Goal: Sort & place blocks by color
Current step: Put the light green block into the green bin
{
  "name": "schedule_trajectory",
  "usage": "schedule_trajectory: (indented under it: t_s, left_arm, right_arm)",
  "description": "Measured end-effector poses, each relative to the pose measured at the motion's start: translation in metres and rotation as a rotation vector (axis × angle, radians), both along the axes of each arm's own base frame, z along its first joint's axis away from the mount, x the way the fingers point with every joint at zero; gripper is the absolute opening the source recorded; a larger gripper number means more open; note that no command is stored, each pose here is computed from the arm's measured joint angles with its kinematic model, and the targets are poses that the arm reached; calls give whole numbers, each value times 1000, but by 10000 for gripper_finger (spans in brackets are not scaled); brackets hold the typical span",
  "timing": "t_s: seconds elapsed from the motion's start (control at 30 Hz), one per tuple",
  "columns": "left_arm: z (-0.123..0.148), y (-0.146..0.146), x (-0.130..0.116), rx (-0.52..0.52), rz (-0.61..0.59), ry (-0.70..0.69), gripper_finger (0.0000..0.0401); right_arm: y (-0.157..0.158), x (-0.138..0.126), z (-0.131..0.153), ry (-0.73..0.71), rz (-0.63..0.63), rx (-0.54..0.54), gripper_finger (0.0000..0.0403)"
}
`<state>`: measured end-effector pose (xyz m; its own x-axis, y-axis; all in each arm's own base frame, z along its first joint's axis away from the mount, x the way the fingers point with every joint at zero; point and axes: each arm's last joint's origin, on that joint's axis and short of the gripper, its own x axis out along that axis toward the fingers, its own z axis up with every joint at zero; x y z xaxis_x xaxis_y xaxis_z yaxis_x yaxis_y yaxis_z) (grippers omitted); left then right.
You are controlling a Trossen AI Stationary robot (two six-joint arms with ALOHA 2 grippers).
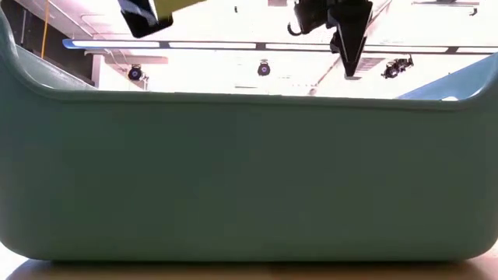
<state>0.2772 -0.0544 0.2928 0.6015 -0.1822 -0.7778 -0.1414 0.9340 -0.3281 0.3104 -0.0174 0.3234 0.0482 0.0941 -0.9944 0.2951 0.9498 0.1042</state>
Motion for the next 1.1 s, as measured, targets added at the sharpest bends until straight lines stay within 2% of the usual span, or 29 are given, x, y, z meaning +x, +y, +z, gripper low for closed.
schedule_trajectory:
  t_s: [0.2,0.43,0.87,1.1]
  left_arm:
    - [-14,-21,12,2,-63,7,97]
    - [-40,-41,30,0,-97,36,101]
    - [-75,-63,48,-3,-191,70,103]
    - [-84,-66,56,-30,-212,62,112]
  right_arm:
    - [36,0,0,1,76,-11,222]
    - [75,-3,-2,-6,84,-60,222]
    - [139,-17,-2,-68,296,-76,222]
    - [169,-29,-26,-39,330,-77,222]
